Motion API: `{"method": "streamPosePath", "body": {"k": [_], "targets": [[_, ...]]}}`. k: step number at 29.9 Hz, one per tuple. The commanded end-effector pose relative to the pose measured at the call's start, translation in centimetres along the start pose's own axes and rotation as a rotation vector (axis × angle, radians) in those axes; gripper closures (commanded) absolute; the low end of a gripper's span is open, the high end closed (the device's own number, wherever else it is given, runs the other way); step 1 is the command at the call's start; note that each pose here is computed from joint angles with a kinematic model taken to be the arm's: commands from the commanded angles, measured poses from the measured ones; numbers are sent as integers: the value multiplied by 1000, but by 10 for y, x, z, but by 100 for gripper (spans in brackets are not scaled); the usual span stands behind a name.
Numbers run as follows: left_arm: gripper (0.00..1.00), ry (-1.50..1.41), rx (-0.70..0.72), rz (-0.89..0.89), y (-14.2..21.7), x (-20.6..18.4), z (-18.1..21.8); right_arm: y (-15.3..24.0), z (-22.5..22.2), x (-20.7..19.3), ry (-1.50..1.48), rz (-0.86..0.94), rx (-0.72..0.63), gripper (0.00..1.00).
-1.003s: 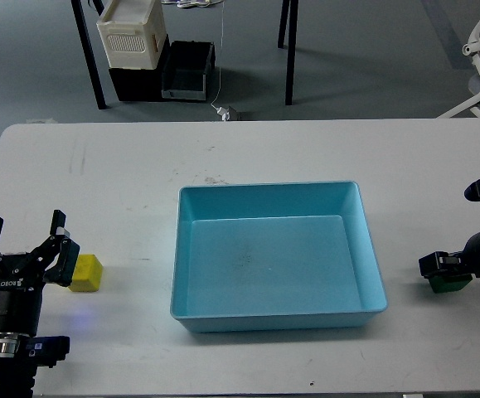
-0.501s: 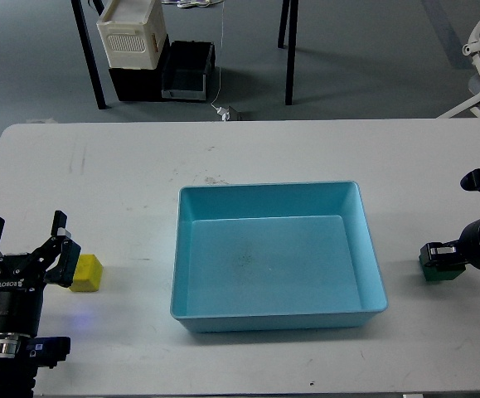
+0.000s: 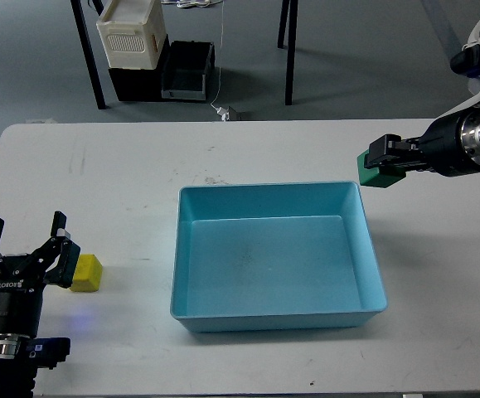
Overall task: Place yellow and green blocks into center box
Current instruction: 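Carry the green cube into the blue tray and lower it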
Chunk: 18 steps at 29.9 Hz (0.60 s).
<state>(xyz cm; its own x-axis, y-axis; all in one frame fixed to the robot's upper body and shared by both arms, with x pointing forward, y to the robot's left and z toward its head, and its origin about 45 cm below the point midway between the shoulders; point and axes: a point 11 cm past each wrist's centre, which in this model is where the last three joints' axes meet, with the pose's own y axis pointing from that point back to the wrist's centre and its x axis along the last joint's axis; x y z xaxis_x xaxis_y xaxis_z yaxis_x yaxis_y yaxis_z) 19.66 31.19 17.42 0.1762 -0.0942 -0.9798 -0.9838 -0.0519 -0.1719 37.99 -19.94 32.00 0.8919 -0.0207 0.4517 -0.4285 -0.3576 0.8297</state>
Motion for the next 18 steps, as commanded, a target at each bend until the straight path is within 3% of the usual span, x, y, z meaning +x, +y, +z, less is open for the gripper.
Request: {"method": "streamPosePath", "body": {"k": [1, 8, 18], "targets": [[0, 4, 6, 0, -1, 0, -2, -32, -35, -26, 83, -103, 27, 100], [0, 5, 7, 0, -1, 1, -3, -86, -59, -78, 171, -261, 12, 100], [0, 6, 9, 1, -1, 1, -3, -114, -53, -96, 209, -296, -39, 100]]}}
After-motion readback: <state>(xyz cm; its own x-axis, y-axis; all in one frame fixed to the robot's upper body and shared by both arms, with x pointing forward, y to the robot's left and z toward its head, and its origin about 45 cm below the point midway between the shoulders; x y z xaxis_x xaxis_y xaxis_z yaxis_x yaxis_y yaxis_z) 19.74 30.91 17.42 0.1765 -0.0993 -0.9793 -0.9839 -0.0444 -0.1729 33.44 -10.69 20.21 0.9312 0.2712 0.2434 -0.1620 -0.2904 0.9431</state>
